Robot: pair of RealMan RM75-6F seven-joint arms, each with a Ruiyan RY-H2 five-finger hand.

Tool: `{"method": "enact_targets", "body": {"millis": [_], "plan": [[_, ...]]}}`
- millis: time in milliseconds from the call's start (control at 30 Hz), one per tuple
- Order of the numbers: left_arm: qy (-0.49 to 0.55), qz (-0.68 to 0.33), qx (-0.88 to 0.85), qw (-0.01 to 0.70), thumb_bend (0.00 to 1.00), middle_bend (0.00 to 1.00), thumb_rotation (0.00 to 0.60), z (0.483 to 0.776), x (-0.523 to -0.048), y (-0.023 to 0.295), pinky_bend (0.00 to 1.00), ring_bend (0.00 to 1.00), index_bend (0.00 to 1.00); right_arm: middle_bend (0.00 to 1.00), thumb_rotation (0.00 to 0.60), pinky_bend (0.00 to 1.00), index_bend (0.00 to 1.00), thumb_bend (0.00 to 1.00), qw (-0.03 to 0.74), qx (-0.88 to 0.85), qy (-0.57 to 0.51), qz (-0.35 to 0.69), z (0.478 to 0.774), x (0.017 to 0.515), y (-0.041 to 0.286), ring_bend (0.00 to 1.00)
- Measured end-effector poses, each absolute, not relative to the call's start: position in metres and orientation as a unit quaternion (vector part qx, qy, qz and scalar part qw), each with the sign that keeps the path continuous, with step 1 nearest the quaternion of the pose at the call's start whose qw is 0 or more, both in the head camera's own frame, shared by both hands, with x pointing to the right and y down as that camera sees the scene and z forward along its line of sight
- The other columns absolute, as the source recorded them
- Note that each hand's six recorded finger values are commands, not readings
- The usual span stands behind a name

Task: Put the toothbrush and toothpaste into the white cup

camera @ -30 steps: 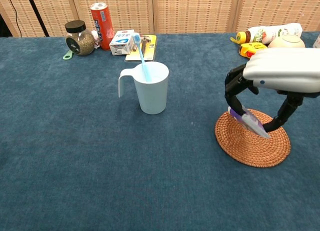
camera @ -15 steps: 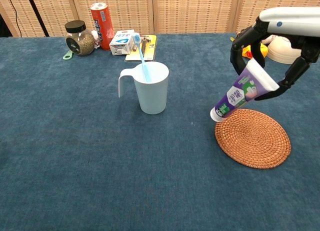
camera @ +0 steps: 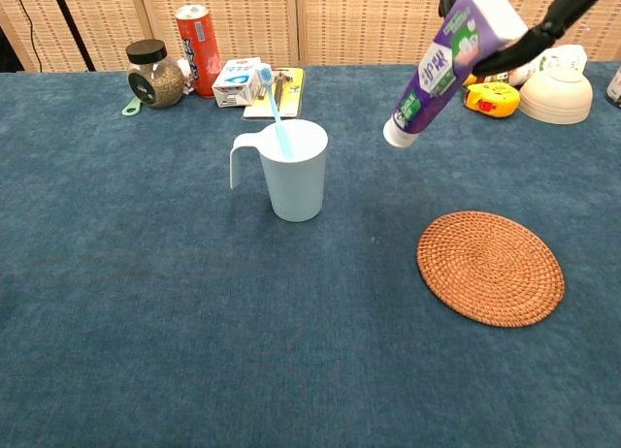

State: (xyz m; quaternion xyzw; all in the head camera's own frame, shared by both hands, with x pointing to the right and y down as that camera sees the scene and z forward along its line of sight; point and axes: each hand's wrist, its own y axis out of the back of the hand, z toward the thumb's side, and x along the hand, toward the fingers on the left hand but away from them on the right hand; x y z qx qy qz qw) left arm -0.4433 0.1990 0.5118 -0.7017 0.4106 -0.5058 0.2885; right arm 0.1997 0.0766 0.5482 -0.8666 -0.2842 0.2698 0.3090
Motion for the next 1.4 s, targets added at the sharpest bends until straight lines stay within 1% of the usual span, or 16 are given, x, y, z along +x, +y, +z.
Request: {"method": "enact_targets", "body": {"millis": [233,500,767,1033,1400], "plan": [[0.407,-0.504,-0.704,0.291,0.32,0.00,0.600,0.512,-0.441,0.200,0.00,0.00,0.00,0.52,0.600,0.55,0.66,0.29,0.262,-0.876,-0.304,0.268,0.531,0.177,0.060,0.35],[0.407,-0.504,-0.705,0.290,0.32,0.00,0.600,0.512,-0.442,0.199,0.00,0.00,0.00,0.52,0.600,0.54,0.66,0.29,0.243,-0.879,-0.308,0.271,0.526,0.145,0.049,0.35],[0.406,-0.504,-0.706,0.288,0.32,0.00,0.600,0.512,-0.443,0.198,0.00,0.00,0.00,0.52,0.600,0.54,0.66,0.29,0.210,-0.880,-0.321,0.279,0.535,0.109,0.042,0.35],[0.407,-0.503,-0.707,0.285,0.32,0.00,0.600,0.512,-0.445,0.198,0.00,0.00,0.00,0.52,0.600,0.54,0.66,0.30,0.172,-0.882,-0.328,0.291,0.552,0.080,0.045,0.35],[0.401,-0.504,-0.710,0.286,0.32,0.00,0.600,0.514,-0.442,0.199,0.00,0.00,0.00,0.52,0.600,0.54,0.65,0.30,0.165,-0.876,-0.338,0.303,0.569,0.067,0.039,0.35]]}}
